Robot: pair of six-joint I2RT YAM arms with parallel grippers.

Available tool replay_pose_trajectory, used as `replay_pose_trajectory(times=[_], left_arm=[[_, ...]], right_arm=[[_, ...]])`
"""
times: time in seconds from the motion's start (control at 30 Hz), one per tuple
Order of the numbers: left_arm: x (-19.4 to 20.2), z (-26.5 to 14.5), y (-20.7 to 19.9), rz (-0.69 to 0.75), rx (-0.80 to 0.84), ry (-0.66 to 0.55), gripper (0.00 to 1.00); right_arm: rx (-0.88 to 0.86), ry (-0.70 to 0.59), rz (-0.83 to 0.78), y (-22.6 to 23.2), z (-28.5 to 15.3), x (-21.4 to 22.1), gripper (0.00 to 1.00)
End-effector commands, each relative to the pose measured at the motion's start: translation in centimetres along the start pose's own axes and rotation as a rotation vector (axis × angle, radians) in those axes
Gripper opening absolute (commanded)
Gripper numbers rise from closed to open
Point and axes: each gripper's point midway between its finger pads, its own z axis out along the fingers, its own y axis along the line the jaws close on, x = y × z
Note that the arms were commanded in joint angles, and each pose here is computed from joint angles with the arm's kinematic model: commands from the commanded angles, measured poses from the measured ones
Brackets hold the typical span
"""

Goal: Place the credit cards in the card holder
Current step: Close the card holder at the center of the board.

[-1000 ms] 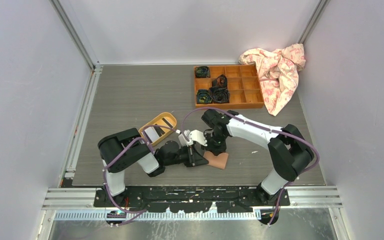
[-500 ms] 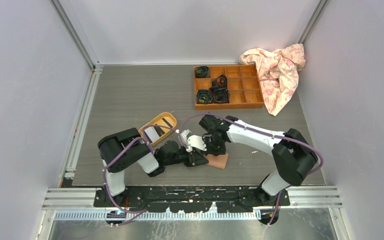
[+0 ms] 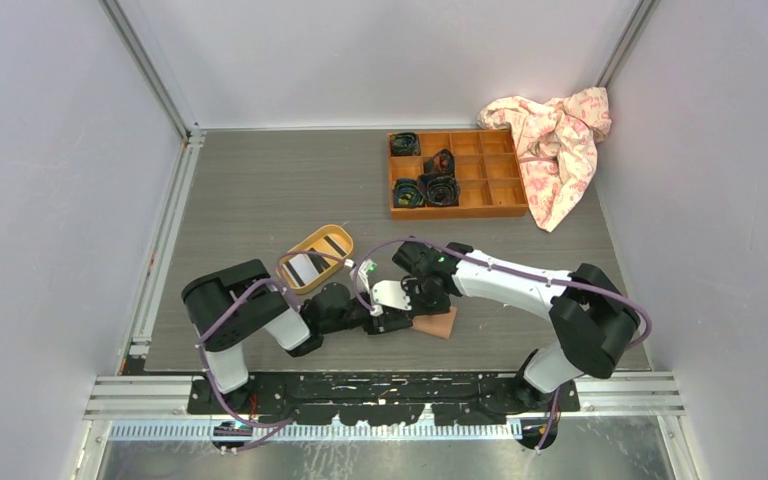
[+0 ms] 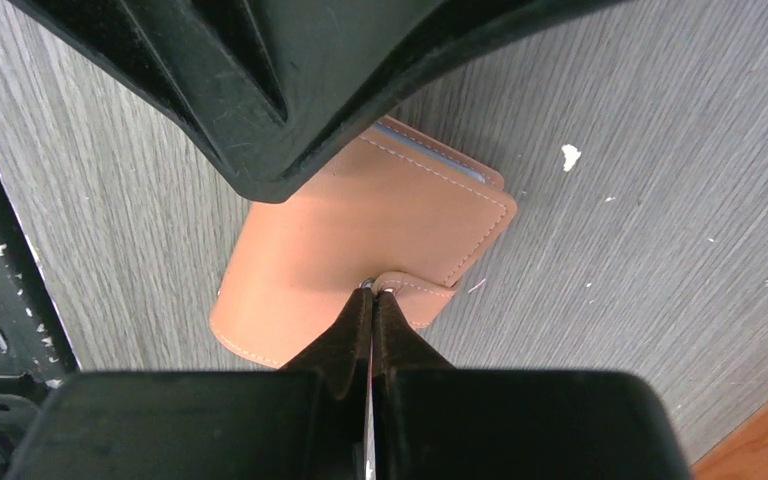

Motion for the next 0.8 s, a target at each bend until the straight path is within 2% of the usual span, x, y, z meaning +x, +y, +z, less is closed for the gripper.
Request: replay_pose_trajectory(times=[0.0, 0.5, 0.77], left_arm=[[-1.8, -0.6, -2.4, 0.045, 0.072, -0.069, 0.0], [-1.9, -2.9, -1.8, 0.07, 0.001, -0.089, 0.0], [-2.0, -5.1, -1.2, 0.11, -0.08, -0.1, 0.0]], right_arm=[[-0.226, 0.112, 0.039, 6.6, 2.5, 3.2, 0.01], [-0.158, 0.115, 0.047, 8.2, 2.6, 4.9, 0.01], [-0.094, 0.119, -0.031, 8.4, 2.7, 5.1, 0.01]])
